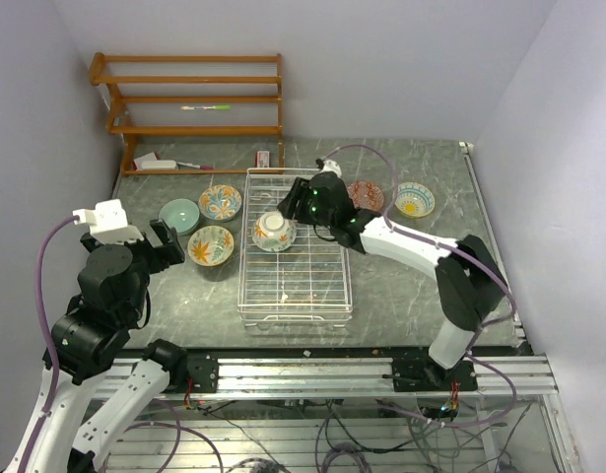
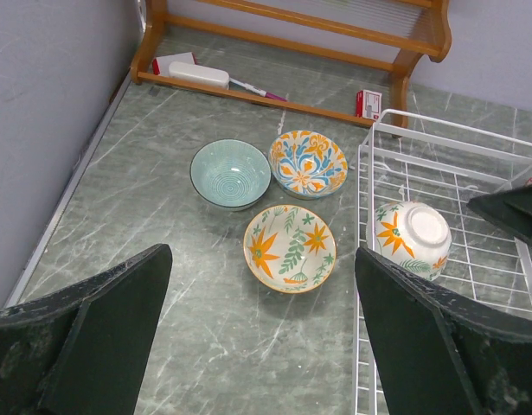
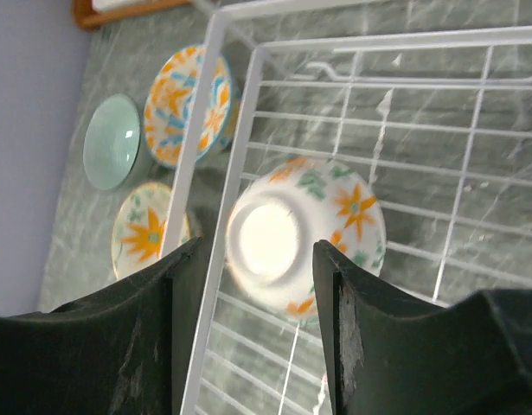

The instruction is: Load the bowls into the dish rack

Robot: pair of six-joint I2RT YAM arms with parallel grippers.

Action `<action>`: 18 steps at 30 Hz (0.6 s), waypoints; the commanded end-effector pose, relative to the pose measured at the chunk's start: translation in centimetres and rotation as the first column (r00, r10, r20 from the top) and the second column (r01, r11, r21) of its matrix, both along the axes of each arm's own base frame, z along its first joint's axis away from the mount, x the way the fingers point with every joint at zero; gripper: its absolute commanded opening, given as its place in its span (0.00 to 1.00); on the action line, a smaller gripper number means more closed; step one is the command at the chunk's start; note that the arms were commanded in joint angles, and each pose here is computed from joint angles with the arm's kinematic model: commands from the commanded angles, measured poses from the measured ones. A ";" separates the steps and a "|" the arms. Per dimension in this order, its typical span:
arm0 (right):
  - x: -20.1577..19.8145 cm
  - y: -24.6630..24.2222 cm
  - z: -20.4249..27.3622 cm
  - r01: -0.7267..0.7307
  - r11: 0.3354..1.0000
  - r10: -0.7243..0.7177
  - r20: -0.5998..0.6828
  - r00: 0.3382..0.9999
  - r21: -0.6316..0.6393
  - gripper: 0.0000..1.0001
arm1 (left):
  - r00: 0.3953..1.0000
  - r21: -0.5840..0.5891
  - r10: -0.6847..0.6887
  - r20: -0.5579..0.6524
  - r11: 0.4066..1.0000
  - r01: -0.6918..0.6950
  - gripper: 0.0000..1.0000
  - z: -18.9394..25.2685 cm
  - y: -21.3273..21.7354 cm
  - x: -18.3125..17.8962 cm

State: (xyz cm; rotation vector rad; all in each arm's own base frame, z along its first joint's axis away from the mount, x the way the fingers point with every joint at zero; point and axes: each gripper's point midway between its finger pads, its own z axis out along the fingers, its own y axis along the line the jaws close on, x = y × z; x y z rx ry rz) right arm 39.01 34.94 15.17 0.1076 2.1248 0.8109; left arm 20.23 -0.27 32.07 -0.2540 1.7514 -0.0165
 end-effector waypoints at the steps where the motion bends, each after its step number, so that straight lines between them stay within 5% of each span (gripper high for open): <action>1: -4.0 -1.9 -0.1 -0.025 0.957 0.041 0.049 0.998 -0.289 0.52 | 1.000 0.003 0.012 0.004 1.000 -0.012 0.98 0.0 0.4 -0.2; 8: -8.3 -2.8 -0.3 -0.134 0.894 0.172 0.053 0.984 -0.428 0.52 | 1.000 0.012 0.008 -0.006 1.000 -0.008 0.98 -0.2 0.2 0.0; 18: -6.7 0.0 -2.1 -0.234 0.818 0.309 0.058 0.949 -0.525 0.52 | 1.000 -0.001 0.007 -0.011 1.000 -0.007 0.98 -0.7 0.0 0.2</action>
